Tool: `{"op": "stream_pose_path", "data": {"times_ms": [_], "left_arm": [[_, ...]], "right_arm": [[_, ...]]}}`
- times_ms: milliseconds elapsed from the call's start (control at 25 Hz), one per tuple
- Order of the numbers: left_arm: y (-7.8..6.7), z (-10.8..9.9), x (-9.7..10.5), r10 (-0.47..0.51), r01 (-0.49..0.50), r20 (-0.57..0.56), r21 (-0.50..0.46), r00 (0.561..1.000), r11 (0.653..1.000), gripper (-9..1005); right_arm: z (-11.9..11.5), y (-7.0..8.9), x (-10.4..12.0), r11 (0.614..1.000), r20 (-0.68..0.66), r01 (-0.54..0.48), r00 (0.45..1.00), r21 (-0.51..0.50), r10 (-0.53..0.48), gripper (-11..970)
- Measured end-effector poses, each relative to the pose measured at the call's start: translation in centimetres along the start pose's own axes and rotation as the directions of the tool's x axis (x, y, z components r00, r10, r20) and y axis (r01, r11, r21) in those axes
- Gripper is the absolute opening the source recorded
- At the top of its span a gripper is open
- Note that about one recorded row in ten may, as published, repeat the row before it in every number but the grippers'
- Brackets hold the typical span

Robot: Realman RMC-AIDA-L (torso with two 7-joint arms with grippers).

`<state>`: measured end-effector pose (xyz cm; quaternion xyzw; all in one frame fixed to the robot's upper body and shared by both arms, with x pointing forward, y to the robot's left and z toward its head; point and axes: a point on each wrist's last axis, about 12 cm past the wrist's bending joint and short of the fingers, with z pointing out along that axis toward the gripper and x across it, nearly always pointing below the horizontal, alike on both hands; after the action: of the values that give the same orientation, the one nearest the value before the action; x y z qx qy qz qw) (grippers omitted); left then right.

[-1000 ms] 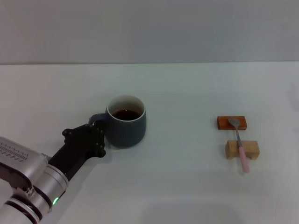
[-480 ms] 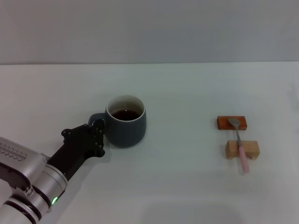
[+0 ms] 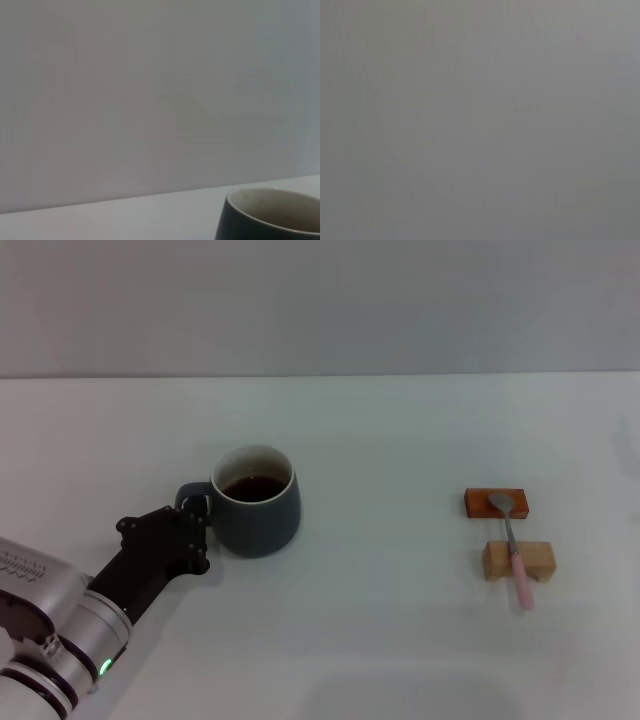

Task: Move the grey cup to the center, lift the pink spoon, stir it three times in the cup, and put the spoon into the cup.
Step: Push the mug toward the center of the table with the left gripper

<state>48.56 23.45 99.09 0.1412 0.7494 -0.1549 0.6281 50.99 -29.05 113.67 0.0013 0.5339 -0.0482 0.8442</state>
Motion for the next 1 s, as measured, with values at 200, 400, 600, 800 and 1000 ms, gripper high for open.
{"op": "stream_pose_path", "data": {"times_ms": [200, 400, 600, 800, 1000], "left_arm": [[0.9, 0.1, -0.1, -0.014, 0.014, 0.001, -0.044, 1.000, 0.999, -2], [1.3, 0.5, -0.3, -0.024, 0.024, 0.002, -0.051, 1.000, 0.998, -2], [1.2, 0.9, -0.4, -0.014, 0.014, -0.001, -0.038, 1.000, 0.999, -2], [1.5, 0.8, -0.4, -0.015, 0.015, -0.002, -0.047, 1.000, 0.999, -2], [1.6, 0.7, -0.4, -0.016, 0.016, -0.003, -0.053, 1.000, 0.998, -2]], "right_arm": [[-0.1, 0.0, 0.0, 1.000, -0.003, 0.000, 1.000, 0.002, 0.000, 762], [-0.1, -0.1, 0.1, 1.000, -0.006, -0.001, 1.000, 0.004, 0.001, 762], [0.0, 0.0, 0.1, 1.000, -0.003, -0.003, 1.000, 0.002, 0.003, 761], [0.1, 0.1, 0.0, 1.000, -0.001, -0.004, 1.000, 0.000, 0.004, 761], [0.2, 0.2, 0.0, 1.000, 0.001, -0.006, 1.000, -0.002, 0.006, 762]]}}
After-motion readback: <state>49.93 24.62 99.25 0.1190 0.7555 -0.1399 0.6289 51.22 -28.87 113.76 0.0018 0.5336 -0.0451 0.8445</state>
